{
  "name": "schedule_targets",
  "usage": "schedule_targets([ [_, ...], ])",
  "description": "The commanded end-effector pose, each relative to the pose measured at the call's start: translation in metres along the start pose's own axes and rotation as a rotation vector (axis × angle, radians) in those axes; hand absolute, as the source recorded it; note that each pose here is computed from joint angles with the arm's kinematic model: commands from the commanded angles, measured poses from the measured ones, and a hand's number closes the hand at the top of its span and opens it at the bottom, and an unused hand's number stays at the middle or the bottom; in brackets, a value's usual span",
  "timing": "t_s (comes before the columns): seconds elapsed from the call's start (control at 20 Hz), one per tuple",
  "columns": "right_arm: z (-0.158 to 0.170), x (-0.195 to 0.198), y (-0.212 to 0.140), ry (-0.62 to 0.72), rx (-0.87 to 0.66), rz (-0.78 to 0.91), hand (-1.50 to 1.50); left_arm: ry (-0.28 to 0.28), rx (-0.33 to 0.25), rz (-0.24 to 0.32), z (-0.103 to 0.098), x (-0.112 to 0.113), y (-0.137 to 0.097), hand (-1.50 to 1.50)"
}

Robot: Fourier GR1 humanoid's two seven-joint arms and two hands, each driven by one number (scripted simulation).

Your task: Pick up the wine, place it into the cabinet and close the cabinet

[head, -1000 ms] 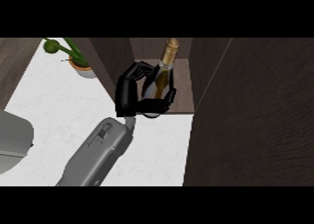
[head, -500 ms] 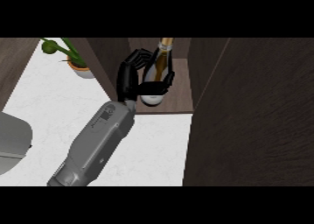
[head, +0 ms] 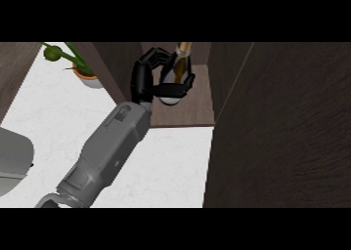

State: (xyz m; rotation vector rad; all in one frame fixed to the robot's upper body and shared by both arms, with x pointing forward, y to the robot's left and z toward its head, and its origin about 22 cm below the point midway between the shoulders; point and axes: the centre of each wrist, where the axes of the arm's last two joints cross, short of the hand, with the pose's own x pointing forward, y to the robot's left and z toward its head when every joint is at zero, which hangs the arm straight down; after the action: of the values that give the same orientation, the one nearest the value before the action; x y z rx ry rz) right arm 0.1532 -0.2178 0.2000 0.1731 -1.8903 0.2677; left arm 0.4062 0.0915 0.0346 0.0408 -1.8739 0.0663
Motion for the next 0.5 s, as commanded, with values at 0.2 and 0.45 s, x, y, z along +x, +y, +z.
schedule_targets([
  [0.2,0.015,0.010,0.003,-0.055,0.041,-0.056,-1.50,-0.058,0.062,-0.063,-0.018,0.001,-0.001,1.50],
  [0.45,0.010,0.009,0.008,-0.066,0.033,-0.035,-1.50,-0.060,0.061,-0.058,-0.030,0.006,0.005,1.50],
])
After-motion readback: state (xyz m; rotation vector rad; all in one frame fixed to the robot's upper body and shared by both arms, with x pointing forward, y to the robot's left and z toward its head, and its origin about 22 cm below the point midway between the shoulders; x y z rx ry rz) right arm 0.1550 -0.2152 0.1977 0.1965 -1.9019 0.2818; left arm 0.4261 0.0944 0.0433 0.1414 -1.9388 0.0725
